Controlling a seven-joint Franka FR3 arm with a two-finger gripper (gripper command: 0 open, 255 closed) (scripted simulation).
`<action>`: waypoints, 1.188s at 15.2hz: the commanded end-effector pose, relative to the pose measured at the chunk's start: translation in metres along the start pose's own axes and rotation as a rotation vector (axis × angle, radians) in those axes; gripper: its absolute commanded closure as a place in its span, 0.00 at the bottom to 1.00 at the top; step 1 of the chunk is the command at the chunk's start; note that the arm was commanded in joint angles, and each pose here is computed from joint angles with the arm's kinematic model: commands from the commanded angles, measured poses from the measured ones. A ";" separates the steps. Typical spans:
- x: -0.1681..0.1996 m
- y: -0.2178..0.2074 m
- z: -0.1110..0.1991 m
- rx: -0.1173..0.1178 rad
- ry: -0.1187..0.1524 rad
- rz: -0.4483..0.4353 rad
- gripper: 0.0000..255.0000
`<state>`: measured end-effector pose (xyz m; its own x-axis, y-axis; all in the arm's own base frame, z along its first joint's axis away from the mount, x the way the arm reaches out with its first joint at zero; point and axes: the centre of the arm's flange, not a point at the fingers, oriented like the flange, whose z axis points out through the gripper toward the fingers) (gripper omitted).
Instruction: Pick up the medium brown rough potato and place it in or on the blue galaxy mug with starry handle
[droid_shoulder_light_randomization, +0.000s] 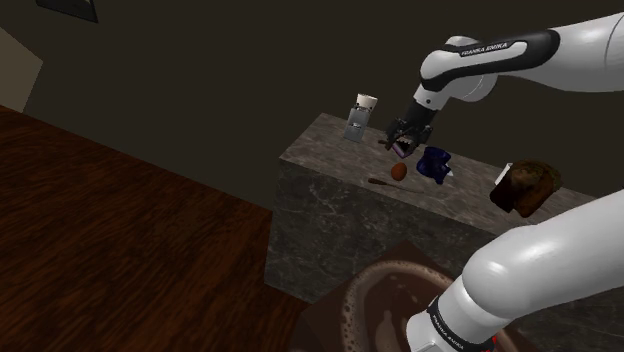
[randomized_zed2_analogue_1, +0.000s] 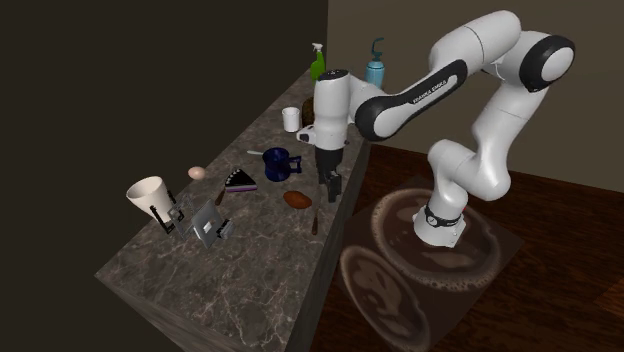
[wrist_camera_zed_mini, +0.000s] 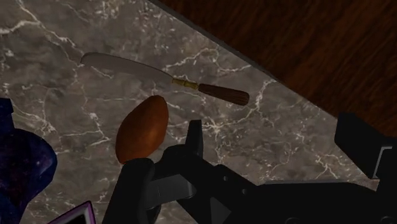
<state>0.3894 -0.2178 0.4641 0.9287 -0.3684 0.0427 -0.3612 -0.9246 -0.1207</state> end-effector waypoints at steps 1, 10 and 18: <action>0.014 0.020 0.011 -0.006 -0.001 0.017 0.00; 0.062 0.108 0.070 -0.028 -0.009 0.092 0.00; 0.073 0.131 0.110 -0.034 -0.011 0.110 0.00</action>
<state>0.4193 -0.3552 0.3486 0.8841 -0.4668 0.0200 -0.4634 -0.8815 -0.0909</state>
